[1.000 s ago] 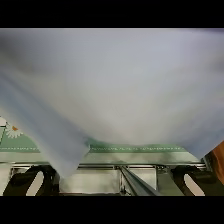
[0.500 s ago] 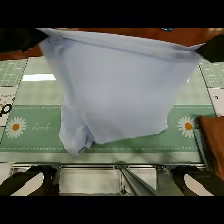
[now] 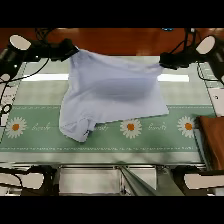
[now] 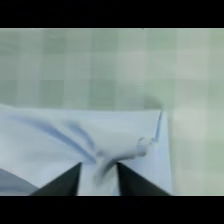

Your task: Fold the shirts.

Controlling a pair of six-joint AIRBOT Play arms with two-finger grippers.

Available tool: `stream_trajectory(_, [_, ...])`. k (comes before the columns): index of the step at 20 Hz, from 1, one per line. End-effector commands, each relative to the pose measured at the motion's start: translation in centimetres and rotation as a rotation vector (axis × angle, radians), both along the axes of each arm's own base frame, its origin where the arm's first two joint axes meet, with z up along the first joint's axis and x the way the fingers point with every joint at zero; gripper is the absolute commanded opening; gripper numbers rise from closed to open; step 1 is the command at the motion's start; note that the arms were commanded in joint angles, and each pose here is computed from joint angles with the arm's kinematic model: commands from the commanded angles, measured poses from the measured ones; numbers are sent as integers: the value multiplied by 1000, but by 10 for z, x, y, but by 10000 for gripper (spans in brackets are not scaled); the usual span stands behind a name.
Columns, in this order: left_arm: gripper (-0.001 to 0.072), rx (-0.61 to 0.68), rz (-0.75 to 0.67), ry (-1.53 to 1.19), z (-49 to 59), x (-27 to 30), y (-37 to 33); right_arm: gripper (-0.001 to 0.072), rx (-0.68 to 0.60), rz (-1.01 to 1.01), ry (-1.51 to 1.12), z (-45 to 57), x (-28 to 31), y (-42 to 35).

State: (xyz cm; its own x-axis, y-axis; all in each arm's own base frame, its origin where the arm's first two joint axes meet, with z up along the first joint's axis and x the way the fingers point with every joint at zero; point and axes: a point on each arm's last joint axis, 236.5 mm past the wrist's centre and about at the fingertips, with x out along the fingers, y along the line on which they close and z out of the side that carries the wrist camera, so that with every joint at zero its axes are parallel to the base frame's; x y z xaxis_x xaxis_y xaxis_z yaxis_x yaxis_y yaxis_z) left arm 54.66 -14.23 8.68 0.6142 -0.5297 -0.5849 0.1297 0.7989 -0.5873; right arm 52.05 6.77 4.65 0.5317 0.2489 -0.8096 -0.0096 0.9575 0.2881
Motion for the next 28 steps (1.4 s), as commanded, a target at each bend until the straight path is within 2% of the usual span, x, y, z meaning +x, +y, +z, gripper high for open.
stream_trajectory(1, [508,23,-69,166,-34,-25,20,391,50,-30,102,-23,-2,-8])
stream_trajectory(4, [508,26,-35,304,-26,-65,94,359,50,-62,215,-8,-39,-59])
stream_trajectory(6, [508,42,7,335,-22,-99,136,376,38,-125,277,-1,-72,-100])
stream_trajectory(8, [508,42,109,482,-55,-161,168,406,51,-212,266,-8,-103,-122])
stream_trajectory(9, [508,3,149,550,-74,-195,171,407,71,-244,258,-17,-121,-124])
stream_trajectory(11, [508,-98,212,667,-111,-263,160,407,200,-243,240,-39,-162,-97])
stream_trajectory(13, [508,-274,267,648,-121,-295,136,407,313,-209,214,-52,-196,-65])
stream_trajectory(15, [508,-372,352,666,-133,-320,125,407,342,-217,221,-65,-224,-50])
stream_trajectory(18, [509,-436,376,754,-155,-345,106,407,373,-212,244,-78,-252,-32])
stream_trajectory(21, [509,-446,382,786,-164,-349,102,407,382,-197,261,-81,-260,-27])
stream_trajectory(28, [508,-343,421,761,-191,-333,110,406,421,-211,227,-74,-251,-23])
